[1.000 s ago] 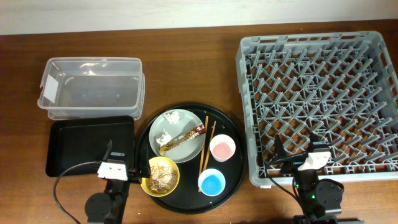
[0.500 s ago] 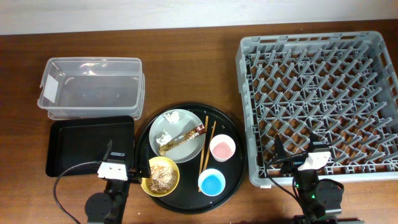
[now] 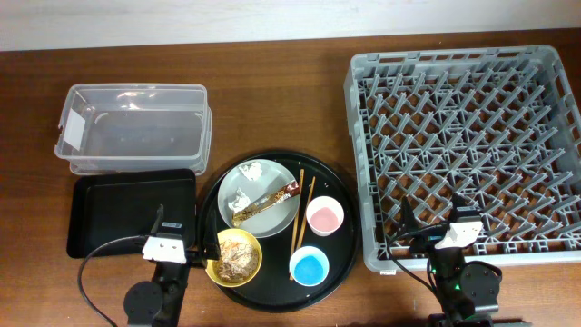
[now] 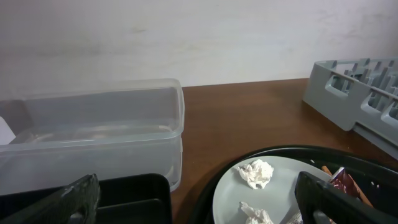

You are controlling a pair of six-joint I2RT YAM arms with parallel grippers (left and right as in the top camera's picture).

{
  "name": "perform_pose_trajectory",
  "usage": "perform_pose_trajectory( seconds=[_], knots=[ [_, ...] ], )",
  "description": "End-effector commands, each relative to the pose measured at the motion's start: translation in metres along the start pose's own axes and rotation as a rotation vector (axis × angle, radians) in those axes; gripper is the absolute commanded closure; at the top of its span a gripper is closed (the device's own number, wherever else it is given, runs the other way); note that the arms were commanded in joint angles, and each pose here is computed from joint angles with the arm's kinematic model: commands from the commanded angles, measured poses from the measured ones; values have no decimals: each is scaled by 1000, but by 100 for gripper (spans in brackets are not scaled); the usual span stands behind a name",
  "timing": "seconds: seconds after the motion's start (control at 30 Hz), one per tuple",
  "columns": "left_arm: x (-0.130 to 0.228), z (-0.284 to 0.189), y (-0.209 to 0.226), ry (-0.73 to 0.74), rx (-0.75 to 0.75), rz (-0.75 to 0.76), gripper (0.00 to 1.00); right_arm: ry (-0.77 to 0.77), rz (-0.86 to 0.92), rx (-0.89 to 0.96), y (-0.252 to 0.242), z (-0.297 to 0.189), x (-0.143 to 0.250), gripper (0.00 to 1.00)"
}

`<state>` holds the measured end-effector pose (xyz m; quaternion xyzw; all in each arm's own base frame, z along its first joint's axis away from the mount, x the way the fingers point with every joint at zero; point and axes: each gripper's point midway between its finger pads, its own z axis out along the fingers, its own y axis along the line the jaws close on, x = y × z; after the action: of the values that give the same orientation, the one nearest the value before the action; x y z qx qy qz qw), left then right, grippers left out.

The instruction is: Sort waste into correct bins and load items into the dishwasher rack

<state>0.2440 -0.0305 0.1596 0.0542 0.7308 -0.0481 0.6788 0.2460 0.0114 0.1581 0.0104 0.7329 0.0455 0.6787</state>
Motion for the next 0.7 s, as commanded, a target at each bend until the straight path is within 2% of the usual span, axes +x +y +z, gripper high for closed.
perform_pose_trajectory(
  seconds=[0.0, 0.1, 0.27, 0.4, 0.5, 0.67],
  knots=[
    [1, 0, -1, -2, 5, -10, 1, 4, 9, -6, 0, 0, 2, 1],
    [1, -1, -3, 14, 21, -18, 1, 5, 16, -5, 0, 0, 2, 1],
    [7, -7, -12, 127, 68, -30, 1, 52, 17, -1, 1, -6, -1, 1],
    [-3, -6, -12, 206, 68, -41, 1, 109, 19, 4, 2, -14, -10, 1],
    [-11, 1, -14, 317, 81, -55, 1, 193, 79, 17, 2, -18, -12, 1],
    [-23, 23, -26, 675, 160, -123, 1, 411, 130, 43, 4, -18, -26, 1]
  ],
)
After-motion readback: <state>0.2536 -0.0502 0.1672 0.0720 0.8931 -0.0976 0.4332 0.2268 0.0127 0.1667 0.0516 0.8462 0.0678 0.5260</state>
